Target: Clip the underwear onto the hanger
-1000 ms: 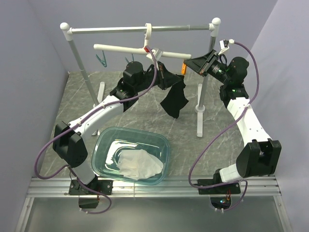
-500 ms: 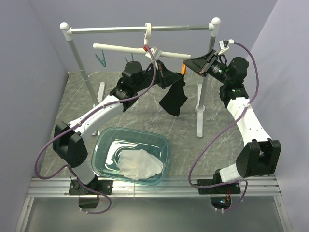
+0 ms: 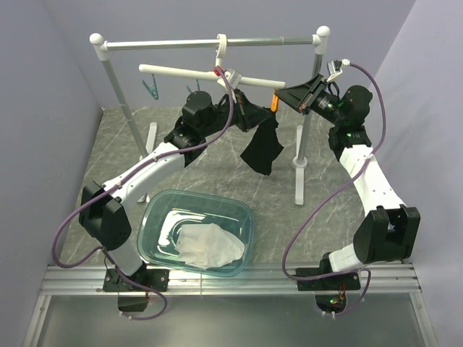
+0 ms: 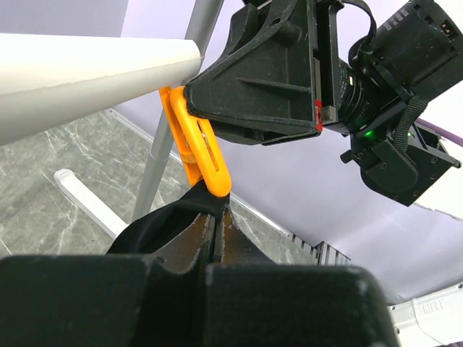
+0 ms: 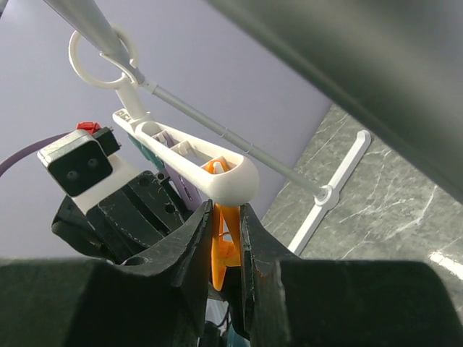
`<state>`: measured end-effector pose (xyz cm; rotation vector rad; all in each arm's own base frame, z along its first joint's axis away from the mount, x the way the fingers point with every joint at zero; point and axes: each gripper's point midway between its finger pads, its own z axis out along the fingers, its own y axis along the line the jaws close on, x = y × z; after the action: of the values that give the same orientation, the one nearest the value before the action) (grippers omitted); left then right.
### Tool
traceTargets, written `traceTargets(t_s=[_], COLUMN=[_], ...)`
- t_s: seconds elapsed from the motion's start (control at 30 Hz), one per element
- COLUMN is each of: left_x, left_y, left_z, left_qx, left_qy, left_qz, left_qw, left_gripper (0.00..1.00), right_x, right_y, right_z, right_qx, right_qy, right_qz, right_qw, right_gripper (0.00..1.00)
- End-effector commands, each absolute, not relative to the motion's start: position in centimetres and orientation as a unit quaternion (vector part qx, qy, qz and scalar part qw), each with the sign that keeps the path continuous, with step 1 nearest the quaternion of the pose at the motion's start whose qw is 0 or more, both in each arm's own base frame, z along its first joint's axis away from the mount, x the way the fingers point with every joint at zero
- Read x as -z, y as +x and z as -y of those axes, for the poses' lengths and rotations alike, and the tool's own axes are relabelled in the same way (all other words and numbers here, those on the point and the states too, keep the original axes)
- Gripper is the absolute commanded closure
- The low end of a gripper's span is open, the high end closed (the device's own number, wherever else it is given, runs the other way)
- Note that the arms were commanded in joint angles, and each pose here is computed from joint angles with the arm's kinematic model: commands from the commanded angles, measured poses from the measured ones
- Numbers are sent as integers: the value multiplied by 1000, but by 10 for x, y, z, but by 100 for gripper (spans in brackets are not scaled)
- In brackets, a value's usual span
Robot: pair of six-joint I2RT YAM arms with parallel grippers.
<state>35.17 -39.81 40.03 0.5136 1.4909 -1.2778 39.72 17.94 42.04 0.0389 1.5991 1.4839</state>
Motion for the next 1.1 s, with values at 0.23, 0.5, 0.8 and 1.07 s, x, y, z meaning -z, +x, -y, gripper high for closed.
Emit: traceTargets(t_s=[0.23, 0.5, 0.8, 1.07], left_x=[-432, -437, -439, -442], left_y=[352, 357, 356, 357], left_z=[399, 397, 396, 397], left_qx=[549, 551, 557, 557], left_qy=[220, 210, 211, 215], left_qz=[-585, -582, -576, -571], left_qw=[555, 560, 560, 564], left_gripper=[100, 100, 100, 100], right_x=[-441, -445, -444, -446], right_y=[386, 385, 386, 385], right_z=[-181, -180, -180, -181], right_qx=[-623, -622, -621, -623], right_qy=[-12, -13, -13, -14], right_qz=[-627, -622, -625, -624], right_qw=[468, 475, 472, 471], right_gripper=[92, 95, 88, 67])
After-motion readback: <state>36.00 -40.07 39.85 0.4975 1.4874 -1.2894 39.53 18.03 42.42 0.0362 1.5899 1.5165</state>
